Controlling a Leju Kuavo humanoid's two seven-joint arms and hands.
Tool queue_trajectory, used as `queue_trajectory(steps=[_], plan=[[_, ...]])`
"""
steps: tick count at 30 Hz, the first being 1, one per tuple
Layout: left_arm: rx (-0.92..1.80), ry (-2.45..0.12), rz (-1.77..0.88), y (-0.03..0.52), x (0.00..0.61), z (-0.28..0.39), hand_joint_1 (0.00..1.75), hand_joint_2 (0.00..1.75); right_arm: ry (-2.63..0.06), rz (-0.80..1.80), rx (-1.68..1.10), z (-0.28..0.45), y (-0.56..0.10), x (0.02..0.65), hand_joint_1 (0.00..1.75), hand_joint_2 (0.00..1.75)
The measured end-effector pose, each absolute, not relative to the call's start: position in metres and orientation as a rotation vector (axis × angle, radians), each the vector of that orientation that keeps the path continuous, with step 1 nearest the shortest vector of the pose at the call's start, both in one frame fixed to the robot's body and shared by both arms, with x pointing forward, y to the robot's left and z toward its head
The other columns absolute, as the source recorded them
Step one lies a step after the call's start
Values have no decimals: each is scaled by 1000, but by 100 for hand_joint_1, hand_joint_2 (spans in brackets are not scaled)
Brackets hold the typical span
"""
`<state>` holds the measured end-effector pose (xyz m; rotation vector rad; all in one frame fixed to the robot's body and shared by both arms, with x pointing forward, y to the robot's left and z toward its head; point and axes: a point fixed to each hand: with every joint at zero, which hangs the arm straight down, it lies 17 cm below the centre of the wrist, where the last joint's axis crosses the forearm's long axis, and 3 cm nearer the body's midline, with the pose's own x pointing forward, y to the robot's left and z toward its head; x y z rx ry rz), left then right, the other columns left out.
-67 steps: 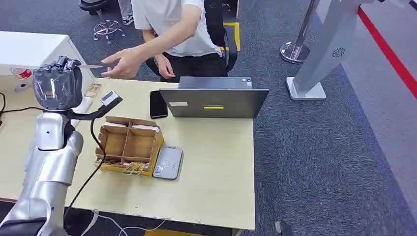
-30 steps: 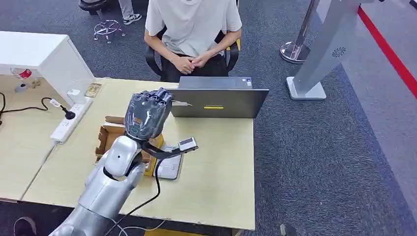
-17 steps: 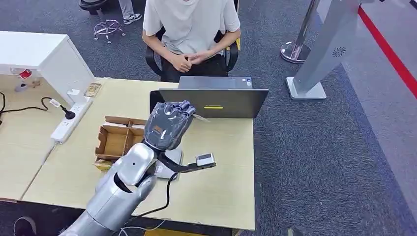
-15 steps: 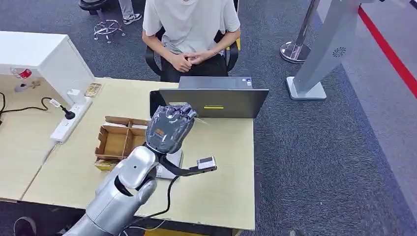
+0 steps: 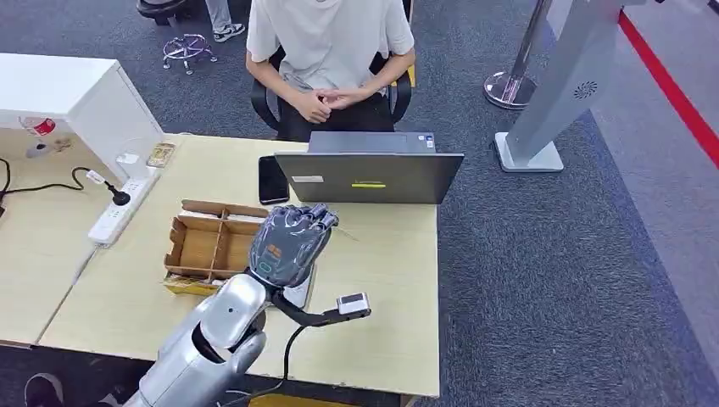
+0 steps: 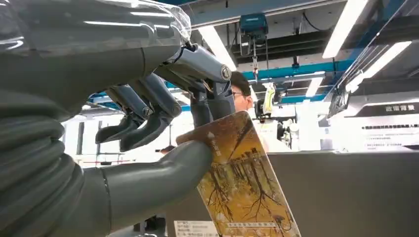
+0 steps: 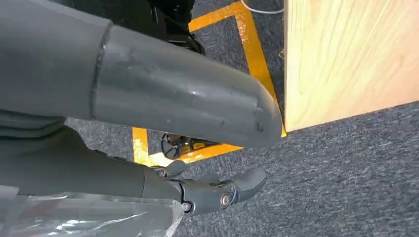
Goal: Pass the card to the sensor for recognition and then transmit it.
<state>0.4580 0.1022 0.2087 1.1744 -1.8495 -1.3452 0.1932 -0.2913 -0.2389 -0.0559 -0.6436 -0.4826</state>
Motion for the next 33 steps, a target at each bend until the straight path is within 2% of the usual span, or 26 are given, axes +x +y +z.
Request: queue_trajectory(steps=[5, 16, 21, 33], plan=[[1182, -1812, -1361, 107, 454, 199, 175, 175, -639, -505, -69, -240, -295, 191, 0, 0], [1191, -1600, -1467, 138, 428, 130, 175, 175, -646, -552, -92, -241, -303, 179, 0, 0], [1176, -1476, -1462, 170, 410, 92, 175, 175, -658, -542, -77, -241, -306, 174, 0, 0], [1172, -1377, -1436, 204, 397, 66, 175, 175, -674, -521, -68, -239, -304, 175, 0, 0]])
